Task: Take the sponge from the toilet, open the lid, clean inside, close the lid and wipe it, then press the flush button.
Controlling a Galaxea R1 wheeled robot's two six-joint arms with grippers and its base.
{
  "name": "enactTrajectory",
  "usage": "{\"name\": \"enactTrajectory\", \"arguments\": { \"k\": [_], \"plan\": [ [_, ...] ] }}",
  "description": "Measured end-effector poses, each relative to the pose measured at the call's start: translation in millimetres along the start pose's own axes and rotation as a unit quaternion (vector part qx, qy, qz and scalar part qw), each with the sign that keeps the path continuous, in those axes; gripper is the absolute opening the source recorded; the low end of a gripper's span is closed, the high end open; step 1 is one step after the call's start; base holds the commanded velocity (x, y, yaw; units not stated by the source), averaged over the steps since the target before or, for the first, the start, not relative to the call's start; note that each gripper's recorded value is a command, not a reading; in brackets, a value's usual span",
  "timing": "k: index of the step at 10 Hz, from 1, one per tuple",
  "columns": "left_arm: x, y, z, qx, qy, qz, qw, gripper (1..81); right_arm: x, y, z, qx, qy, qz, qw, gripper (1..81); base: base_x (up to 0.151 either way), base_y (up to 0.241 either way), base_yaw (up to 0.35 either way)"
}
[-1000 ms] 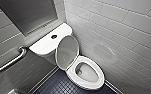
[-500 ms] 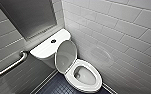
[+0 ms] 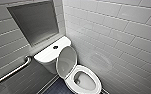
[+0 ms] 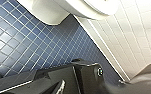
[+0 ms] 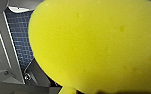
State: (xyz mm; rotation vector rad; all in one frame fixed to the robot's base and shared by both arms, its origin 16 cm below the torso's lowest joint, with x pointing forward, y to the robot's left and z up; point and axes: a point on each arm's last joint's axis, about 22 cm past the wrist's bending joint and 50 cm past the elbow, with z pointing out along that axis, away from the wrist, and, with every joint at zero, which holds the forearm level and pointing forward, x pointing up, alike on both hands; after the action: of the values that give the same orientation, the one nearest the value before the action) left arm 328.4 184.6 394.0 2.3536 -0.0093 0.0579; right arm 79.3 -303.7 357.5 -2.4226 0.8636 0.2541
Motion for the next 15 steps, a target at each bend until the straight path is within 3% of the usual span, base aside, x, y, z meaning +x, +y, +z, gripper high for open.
{"name": "enactTrajectory", "arguments": {
  "k": [2,4,7,8,10,12,14,15],
  "plan": [
    [55.2,-1.0,-0.1,0.003,0.017,-0.044,0.9989,81.1,-40.0,1.4,6.8,0.01,-0.02,0.004,0.9997,1.0,0.0,0.0,0.0],
    [102.2,-27.6,-8.1,0.026,0.045,-0.121,0.9913,81.1,-42.9,11.8,2.0,0.015,-0.006,0.006,0.9999,1.0,0.0,0.0,0.0],
    [194.2,-55.2,-25.3,0.043,0.12,-0.209,0.9696,81.1,-60.1,17.8,7.0,0.02,-0.002,0.013,0.9997,1.0,0.0,0.0,0.0],
    [218.8,-63.6,-32.9,0.048,0.141,-0.236,0.9603,81.1,-65.5,20.6,5.4,0.021,-0.002,0.016,0.9997,1.0,0.0,0.0,0.0],
    [260.9,-84.5,-52.1,0.058,0.181,-0.291,0.9376,81.1,-67.4,21.9,3.4,0.023,0.001,0.018,0.9996,1.0,0.0,0.0,0.0],
    [312.8,-88.5,-69.6,0.054,0.221,-0.324,0.9181,81.1,-71.4,26.2,3.1,0.02,0.001,0.019,0.9996,1.0,0.0,0.0,0.0],
    [356.5,-78.6,-74.4,0.045,0.248,-0.332,0.9088,81.1,-80.3,23.8,9.6,0.022,-0.002,0.023,0.9995,1.0,0.0,0.0,0.0],
    [368.8,-68.9,-68.9,0.038,0.252,-0.333,0.9078,81.1,-82.7,21.4,11.9,0.024,-0.004,0.024,0.9994,1.0,0.0,0.0,0.0]
  ]
}}
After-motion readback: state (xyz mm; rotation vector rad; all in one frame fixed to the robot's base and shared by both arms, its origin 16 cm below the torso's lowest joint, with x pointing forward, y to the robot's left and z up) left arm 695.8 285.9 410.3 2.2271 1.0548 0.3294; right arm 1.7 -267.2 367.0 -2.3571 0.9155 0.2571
